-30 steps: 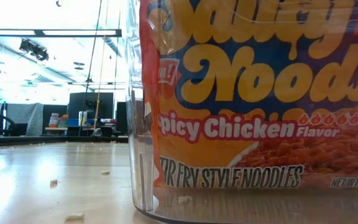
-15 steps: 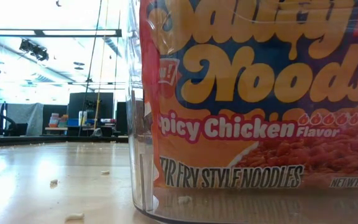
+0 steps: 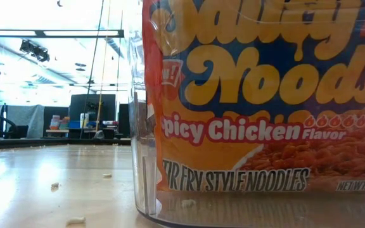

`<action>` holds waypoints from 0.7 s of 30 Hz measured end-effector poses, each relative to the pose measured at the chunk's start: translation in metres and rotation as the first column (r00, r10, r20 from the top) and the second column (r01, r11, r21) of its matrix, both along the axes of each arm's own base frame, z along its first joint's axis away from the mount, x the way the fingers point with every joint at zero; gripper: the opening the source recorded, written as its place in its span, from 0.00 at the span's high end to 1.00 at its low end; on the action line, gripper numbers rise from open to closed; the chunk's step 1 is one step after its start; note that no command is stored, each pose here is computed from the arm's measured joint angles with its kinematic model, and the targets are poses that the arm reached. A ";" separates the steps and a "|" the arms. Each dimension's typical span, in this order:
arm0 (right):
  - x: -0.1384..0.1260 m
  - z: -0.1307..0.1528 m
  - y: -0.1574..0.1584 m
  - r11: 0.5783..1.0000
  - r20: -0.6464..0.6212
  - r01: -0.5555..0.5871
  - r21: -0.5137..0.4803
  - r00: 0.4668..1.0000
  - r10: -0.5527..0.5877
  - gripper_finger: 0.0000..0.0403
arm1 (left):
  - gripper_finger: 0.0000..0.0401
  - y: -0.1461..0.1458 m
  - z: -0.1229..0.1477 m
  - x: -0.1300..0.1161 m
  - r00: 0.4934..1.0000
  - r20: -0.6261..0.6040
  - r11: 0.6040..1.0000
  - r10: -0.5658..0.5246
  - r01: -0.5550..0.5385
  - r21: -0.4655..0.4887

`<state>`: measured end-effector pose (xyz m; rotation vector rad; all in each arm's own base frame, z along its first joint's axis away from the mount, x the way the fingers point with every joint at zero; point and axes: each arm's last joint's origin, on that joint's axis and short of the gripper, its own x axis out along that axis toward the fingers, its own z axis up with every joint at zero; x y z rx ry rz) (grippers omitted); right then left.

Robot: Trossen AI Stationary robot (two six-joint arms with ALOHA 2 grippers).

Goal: Sort Maruchan noodles
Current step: Put the orange noodle pack into the middle transparent bin, then put the blue noodle pack into the right transparent bin

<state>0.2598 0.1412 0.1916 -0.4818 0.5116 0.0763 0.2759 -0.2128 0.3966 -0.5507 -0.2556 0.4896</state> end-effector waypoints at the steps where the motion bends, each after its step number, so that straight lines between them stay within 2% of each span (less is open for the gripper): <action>1: 0.000 -0.003 -0.003 1.000 -0.014 -0.017 0.015 1.000 0.017 0.80 | 0.53 0.001 0.000 0.000 1.000 0.002 1.000 0.009 -0.009 -0.006; 6: 0.003 -0.013 -0.019 0.995 -0.062 0.011 0.104 0.998 -0.004 0.76 | 0.53 0.008 0.000 0.005 0.999 0.013 0.998 0.052 -0.052 -0.037; 10: 0.006 -0.013 -0.026 0.978 -0.093 0.033 0.208 0.996 -0.013 0.65 | 0.53 0.015 0.000 0.010 0.997 0.011 0.996 0.076 -0.076 -0.036; 13: 0.008 -0.005 -0.024 0.963 -0.177 0.064 0.263 0.984 -0.017 0.56 | 0.53 0.018 0.000 0.012 0.996 0.011 0.996 0.087 -0.086 -0.036; 17: 0.005 0.022 -0.020 0.930 -0.363 0.167 0.328 0.931 -0.039 0.45 | 0.53 0.019 0.001 0.011 0.996 -0.011 0.996 0.093 -0.093 0.004; 21: -0.007 0.071 -0.019 0.895 -0.504 0.291 0.337 0.859 -0.089 0.38 | 0.53 0.022 0.004 0.009 0.991 -0.041 0.992 0.125 -0.123 0.041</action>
